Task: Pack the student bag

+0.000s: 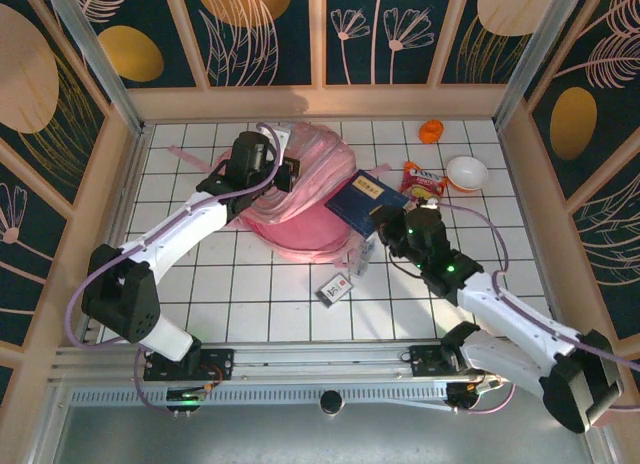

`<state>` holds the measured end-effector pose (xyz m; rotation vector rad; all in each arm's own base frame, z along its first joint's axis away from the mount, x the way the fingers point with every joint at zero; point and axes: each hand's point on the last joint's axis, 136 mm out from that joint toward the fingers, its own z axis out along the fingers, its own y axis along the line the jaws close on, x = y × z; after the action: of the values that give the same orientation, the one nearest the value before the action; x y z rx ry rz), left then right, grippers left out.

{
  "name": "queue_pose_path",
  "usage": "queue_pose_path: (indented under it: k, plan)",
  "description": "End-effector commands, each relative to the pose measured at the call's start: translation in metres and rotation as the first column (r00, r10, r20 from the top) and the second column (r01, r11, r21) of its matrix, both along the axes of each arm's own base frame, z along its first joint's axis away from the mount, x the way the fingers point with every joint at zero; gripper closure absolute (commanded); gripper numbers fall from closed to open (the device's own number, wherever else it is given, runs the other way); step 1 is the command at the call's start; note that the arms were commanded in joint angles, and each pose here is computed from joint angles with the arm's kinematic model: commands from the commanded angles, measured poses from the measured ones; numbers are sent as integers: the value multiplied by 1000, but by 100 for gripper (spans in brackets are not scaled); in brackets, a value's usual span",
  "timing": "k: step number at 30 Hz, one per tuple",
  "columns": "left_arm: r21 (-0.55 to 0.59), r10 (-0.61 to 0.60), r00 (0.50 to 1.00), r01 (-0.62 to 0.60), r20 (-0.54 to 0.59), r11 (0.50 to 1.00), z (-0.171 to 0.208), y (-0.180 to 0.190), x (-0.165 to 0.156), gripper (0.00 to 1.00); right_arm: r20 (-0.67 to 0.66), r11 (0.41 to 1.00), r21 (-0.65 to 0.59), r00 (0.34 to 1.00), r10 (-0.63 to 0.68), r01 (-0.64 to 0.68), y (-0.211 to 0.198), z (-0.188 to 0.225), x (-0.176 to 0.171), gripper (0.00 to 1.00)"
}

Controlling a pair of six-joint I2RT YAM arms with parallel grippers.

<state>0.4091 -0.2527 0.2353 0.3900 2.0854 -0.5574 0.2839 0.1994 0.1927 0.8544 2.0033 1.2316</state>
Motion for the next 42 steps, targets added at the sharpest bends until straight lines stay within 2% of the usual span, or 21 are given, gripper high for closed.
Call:
queue_pose_path:
  k: [1,9,19,26,31,33,39,42]
  plan:
    - [-150,-21,986,46,163,988,72,-18,11,100,122,984,176,991,-58,36,15,36,17,100]
    - [-164,-33,984,62,174,984,79,-20,9,100,158,964,265,985,-76,32,59,37,45,100]
    - [-176,-45,980,80,195,981,83,-22,7,100,73,958,275,992,-107,83,111,-10,97,100]
    - [-174,-41,977,78,207,982,87,-20,6,100,-1,977,203,998,-70,69,142,-52,123,98]
    - [-154,-21,979,53,201,987,81,-16,8,100,-106,986,145,992,-68,83,142,-90,121,80]
    - [-141,-15,980,43,197,989,77,-14,8,100,-144,990,115,987,-67,84,139,-100,116,66]
    - [-88,25,981,-8,191,996,65,-4,13,100,-166,993,101,985,-45,62,123,-102,94,35]
    - [-45,44,980,-36,195,998,59,2,16,100,-167,996,74,985,-41,54,112,-97,82,32]
